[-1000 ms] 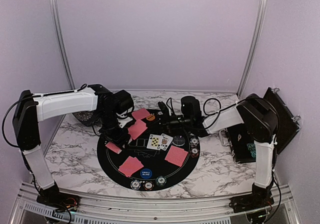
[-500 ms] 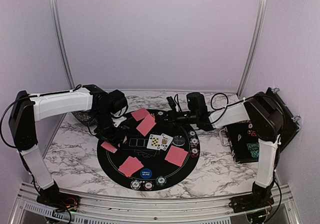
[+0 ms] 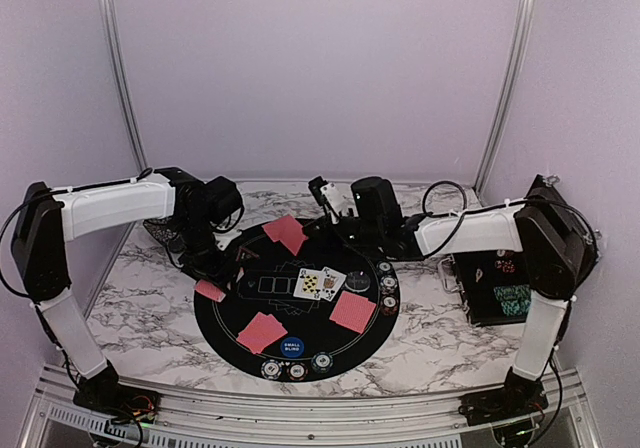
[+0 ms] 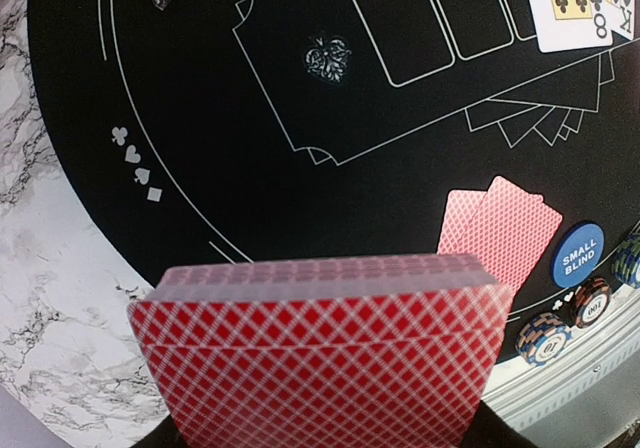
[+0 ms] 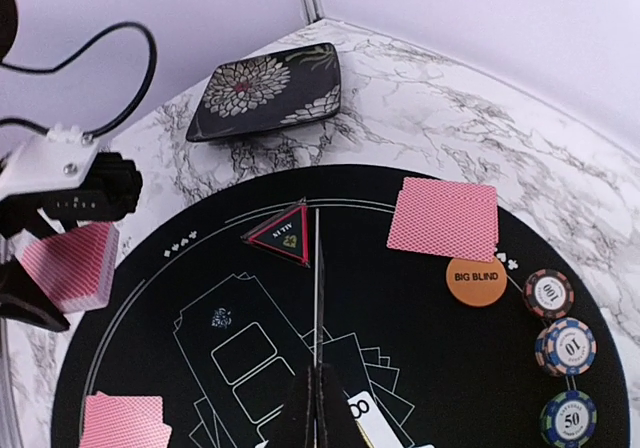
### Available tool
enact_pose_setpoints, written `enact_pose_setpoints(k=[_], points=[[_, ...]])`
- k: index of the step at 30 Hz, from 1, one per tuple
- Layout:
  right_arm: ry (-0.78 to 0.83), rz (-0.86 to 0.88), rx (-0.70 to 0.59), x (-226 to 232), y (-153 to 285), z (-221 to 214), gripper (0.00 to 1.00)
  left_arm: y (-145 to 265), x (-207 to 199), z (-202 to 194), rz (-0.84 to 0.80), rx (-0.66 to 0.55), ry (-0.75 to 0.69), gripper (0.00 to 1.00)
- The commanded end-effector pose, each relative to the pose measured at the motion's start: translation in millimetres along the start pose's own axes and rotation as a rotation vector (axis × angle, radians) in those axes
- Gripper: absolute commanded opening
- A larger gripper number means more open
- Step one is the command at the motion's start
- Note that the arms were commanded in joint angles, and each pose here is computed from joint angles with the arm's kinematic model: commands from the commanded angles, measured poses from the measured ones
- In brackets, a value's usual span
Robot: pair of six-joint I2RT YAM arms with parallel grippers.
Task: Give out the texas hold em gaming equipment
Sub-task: Flop the poker card in the community card area.
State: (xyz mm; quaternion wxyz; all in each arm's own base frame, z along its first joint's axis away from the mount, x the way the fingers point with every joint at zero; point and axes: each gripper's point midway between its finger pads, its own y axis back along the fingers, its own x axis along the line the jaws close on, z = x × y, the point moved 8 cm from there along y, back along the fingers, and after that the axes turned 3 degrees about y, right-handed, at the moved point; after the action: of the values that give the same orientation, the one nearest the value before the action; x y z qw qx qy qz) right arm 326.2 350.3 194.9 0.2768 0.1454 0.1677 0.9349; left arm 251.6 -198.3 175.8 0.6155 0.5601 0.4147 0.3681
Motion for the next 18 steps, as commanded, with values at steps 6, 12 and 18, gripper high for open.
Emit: enact_pose_setpoints(k=[6,12,18], points=[[0.449,-0.22,0.019,25.1,-10.1,-14.2,0.0,11.4,4.5,-7.2,-0.018,-0.028,0.013,0.57],[0.582,-0.222,0.045,35.2,-18.5,-30.4,0.0,11.6,4.5,-7.6,-0.019,-0.029,0.012,0.57],[0.649,-0.227,0.074,44.3,-28.6,-42.7,0.0,11.8,4.0,-7.6,-0.024,-0.028,0.013,0.57]])
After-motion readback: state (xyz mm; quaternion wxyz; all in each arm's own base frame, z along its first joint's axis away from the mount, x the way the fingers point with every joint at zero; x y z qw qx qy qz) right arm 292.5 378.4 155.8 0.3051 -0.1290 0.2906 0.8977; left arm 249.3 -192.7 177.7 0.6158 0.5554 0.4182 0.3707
